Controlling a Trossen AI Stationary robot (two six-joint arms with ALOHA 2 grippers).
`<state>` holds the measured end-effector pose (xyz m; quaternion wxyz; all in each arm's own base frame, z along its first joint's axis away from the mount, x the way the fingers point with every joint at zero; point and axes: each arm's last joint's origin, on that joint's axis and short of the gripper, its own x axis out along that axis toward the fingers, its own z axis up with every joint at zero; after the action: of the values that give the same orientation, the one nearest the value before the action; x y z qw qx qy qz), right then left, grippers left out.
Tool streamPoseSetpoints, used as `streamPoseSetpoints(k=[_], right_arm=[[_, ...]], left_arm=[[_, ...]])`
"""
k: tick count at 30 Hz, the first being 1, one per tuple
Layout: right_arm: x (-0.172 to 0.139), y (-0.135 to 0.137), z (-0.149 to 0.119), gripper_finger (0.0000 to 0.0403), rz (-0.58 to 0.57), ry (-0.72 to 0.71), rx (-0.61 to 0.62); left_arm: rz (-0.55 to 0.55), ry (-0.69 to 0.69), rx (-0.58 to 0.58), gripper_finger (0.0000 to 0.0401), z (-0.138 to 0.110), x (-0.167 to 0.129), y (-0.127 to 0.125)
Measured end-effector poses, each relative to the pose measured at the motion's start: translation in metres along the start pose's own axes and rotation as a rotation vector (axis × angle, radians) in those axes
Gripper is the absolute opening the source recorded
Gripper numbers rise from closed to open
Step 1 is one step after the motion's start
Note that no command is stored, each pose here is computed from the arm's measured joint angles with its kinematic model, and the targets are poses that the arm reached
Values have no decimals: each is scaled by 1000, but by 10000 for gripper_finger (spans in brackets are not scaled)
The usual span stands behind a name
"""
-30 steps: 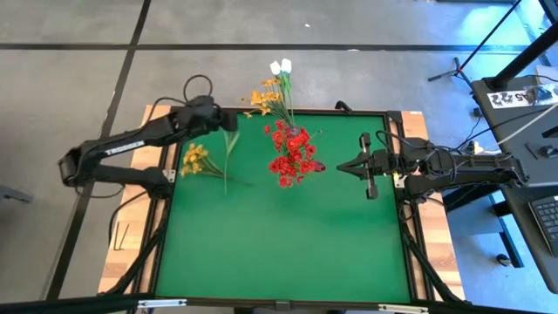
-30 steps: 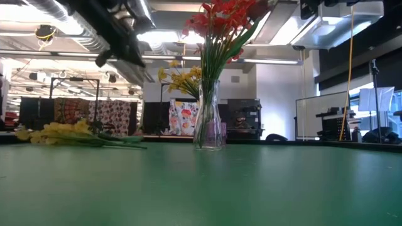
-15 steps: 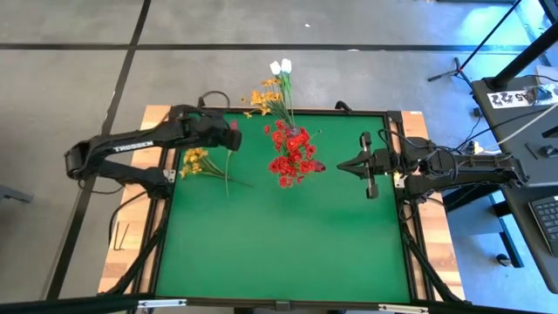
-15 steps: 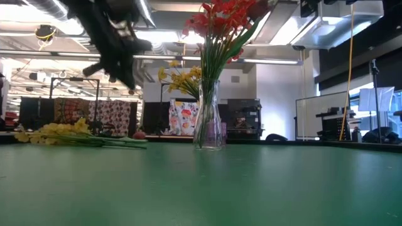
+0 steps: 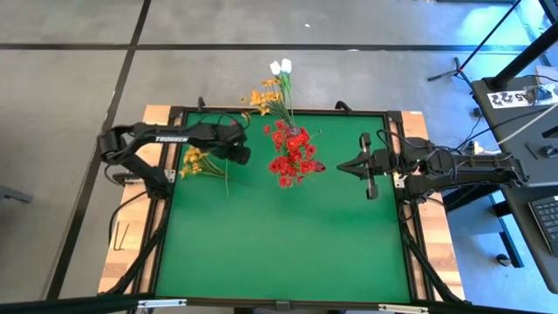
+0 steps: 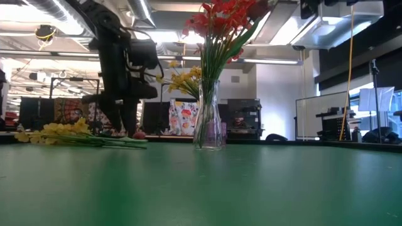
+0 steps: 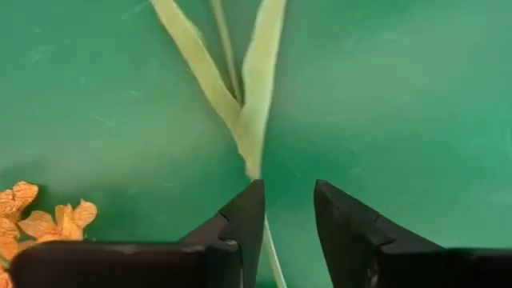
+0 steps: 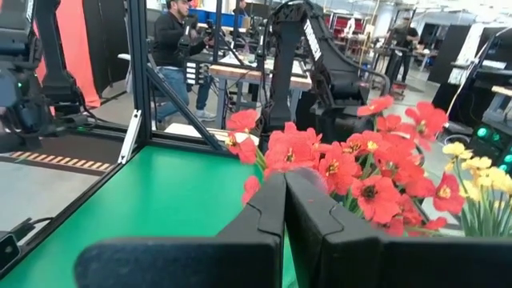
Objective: Sort flowers into vase by color
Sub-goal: Put the red tulip into the transparent vase
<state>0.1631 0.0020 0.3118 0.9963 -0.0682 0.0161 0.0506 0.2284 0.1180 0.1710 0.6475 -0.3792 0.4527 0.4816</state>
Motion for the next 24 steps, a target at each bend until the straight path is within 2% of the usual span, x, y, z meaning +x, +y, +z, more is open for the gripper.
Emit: streamPoseSetpoints(k=[17, 24], right_arm=[[0, 0, -3, 10, 4, 27, 3], [0, 0, -3, 10, 4, 28, 3]], left_arm=[[34, -13, -14, 188, 2, 4, 2], [68, -10, -29, 202, 7, 21, 2]])
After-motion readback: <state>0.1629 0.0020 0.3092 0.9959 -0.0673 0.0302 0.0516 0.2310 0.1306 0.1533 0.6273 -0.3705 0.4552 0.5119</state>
